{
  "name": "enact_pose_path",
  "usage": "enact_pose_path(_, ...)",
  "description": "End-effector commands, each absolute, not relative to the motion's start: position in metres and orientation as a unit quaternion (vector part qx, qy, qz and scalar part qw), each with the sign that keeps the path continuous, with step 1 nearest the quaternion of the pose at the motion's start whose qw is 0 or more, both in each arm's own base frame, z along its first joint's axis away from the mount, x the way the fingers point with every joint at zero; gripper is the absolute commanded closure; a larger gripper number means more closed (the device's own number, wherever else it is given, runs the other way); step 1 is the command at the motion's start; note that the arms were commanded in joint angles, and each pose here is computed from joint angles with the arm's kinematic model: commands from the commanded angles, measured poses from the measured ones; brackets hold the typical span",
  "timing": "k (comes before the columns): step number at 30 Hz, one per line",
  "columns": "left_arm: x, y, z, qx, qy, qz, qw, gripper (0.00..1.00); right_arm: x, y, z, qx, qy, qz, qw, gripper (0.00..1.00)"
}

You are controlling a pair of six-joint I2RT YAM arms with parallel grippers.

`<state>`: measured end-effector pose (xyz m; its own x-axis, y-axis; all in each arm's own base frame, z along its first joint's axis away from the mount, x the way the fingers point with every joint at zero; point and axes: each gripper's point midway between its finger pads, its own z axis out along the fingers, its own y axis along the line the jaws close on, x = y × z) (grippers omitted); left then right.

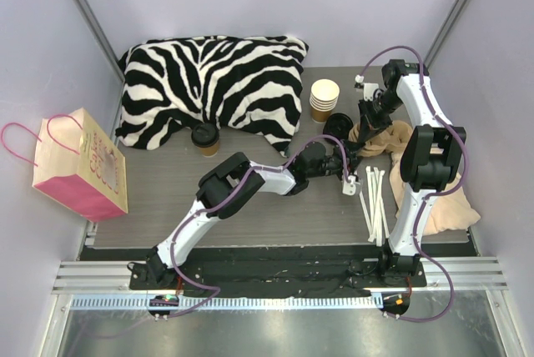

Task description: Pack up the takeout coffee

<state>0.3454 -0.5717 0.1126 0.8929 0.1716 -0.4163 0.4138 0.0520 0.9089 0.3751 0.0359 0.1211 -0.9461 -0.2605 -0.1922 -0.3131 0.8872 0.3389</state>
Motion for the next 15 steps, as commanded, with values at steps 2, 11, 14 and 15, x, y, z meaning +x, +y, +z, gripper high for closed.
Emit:
enact_pose_path(2, 0.344, -0.569, 0.122, 0.675, 0.199, -0.085, 0.705, 0.47, 0.358, 0.038, 0.15, -0.148, 0.967, 0.195, 0.065, 0.99)
enact_pose_path(11, 0.332, -0.563, 0.129, 0.676, 0.18, -0.084, 0.709, 0.46, 0.358, 0.038, 0.149, -0.147, 0.968, 0.194, 0.064, 0.99)
enact_pose_path(14, 0.33, -0.562, 0.131, 0.675, 0.181, -0.086, 0.71, 0.46, 0.358, 0.038, 0.149, -0.147, 0.968, 0.194, 0.064, 0.99)
enact_pose_path(15, 0.33, -0.562, 0.131, 0.674, 0.182, -0.086, 0.711, 0.46, 0.358, 0.038, 0.15, -0.147, 0.968, 0.193, 0.065, 0.99)
